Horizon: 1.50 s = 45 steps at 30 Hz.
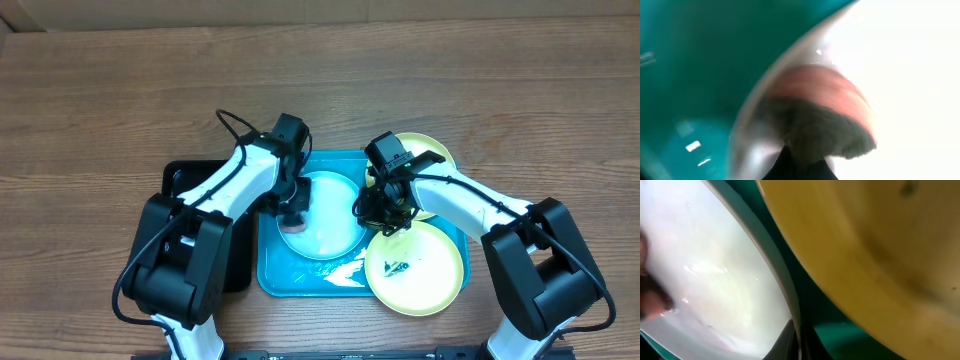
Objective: Clean dirty plates on tray and stack at the side
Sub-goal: 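Scrub the white plate's surface with the sponge in the left gripper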
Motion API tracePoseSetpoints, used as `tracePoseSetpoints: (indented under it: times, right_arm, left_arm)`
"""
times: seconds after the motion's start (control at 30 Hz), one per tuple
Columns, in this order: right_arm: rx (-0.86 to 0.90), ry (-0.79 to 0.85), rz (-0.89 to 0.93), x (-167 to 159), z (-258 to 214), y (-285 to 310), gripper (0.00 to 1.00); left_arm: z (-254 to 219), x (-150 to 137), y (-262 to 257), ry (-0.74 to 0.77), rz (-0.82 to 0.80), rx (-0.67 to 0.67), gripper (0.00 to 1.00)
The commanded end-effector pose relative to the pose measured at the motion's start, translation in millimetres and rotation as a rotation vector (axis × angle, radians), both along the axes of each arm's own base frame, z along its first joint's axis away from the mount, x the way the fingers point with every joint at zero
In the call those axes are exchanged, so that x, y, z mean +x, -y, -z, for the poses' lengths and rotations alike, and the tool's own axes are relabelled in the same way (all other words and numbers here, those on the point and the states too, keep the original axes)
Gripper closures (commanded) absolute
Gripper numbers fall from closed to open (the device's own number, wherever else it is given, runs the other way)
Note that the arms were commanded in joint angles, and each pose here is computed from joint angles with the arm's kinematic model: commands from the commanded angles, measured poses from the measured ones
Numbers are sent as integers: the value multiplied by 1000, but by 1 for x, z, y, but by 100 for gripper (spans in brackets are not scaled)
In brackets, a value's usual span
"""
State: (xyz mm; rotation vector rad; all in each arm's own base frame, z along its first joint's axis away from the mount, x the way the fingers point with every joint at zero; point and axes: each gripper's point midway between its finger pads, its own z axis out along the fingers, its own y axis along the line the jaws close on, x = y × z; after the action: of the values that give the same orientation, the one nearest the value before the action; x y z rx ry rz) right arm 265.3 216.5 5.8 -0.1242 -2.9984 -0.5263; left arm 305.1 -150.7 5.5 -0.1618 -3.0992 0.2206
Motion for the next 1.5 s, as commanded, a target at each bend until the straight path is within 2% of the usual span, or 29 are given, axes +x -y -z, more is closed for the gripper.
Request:
tracePoseSetpoints:
  times: [0.0, 0.33, 0.8, 0.93, 1.1, 1.17, 1.33, 1.47]
  right_arm:
    - [-24, 26, -23, 3, 2, 2, 96]
    - [-23, 25, -24, 3, 2, 2, 96]
    - [-21, 16, -24, 1, 2, 2, 96]
    - [-23, 11, -24, 0, 2, 2, 96]
    - [-24, 9, -25, -1, 2, 2, 96]
    - [-19, 6, -25, -1, 1, 2, 96]
    - [-18, 6, -25, -1, 1, 1, 96]
    - [-18, 6, -25, -1, 1, 1, 96]
  left_arm:
    - [-1, -6, 44, -51, 89, -198, 96]
    - [-7, -8, 70, -37, 127, -259, 96]
    - [-11, -38, 94, -117, 180, -300, 96]
    - [-6, -48, 76, -153, 173, -202, 96]
    - [3, -48, 29, -155, 88, 50, 96]
    - [4, -44, 18, -137, 56, 112, 96]
    - [-1, -26, 6, -72, 15, 182, 96]
    - [-17, -7, 16, -20, 9, 159, 96]
